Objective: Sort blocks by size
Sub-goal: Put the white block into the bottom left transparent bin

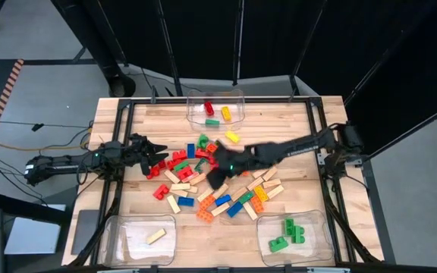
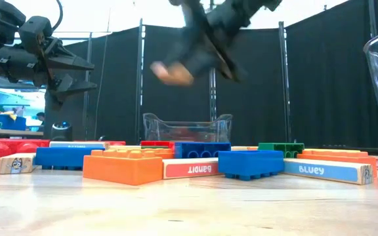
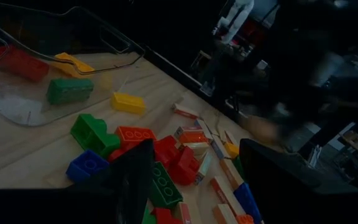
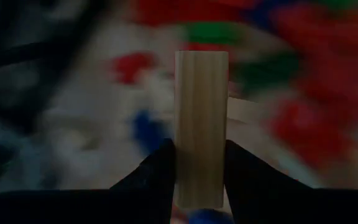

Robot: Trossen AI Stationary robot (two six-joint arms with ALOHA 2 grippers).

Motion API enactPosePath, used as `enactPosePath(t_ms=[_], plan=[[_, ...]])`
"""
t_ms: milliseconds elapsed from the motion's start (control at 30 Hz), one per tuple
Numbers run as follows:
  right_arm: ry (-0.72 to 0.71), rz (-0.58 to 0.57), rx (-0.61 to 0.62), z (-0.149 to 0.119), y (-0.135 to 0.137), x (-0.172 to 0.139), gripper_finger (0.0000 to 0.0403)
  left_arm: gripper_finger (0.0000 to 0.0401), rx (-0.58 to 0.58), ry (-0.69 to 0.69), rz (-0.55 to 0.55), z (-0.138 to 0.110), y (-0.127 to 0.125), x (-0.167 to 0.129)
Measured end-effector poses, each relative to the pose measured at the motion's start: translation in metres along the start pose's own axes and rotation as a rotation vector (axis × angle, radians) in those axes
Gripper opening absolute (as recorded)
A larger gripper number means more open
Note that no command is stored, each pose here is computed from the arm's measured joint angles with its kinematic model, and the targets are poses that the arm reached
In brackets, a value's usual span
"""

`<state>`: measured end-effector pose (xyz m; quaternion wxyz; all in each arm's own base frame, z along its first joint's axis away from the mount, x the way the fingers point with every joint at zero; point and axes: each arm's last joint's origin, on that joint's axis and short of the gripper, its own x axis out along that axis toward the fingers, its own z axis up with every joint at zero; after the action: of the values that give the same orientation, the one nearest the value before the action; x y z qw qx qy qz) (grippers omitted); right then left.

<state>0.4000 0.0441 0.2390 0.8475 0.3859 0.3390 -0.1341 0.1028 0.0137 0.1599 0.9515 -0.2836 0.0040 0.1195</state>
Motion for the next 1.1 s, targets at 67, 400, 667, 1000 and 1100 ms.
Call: enactPosePath(t_ms=[67, 400, 667, 1000, 1100], plan=[[-0.013, 0.074, -0.093, -0.009, 0.019, 0.005, 0.0116, 0.0245, 0.0, 0.0, -0.001, 0.0, 0.0, 0.0], [0.026, 0.264, -0.39, -0.002, 0.076, 0.069, 0.0116, 0.0245, -0.006, -0.001, -0.001, 0.0, 0.0, 0.0], [0.023, 0.493, -0.543, 0.011, 0.12, 0.109, 0.0116, 0.0245, -0.007, -0.001, -0.001, 0.0, 0.0, 0.0], [0.191, 0.554, -0.503, -0.018, 0.126, 0.143, 0.0151, 0.0245, -0.008, 0.0, -0.003, 0.0, 0.0, 0.0], [0.191, 0.556, -0.498, -0.014, 0.129, 0.136, 0.0244, 0.0245, -0.007, 0.002, -0.002, 0.0, 0.0, 0.0]])
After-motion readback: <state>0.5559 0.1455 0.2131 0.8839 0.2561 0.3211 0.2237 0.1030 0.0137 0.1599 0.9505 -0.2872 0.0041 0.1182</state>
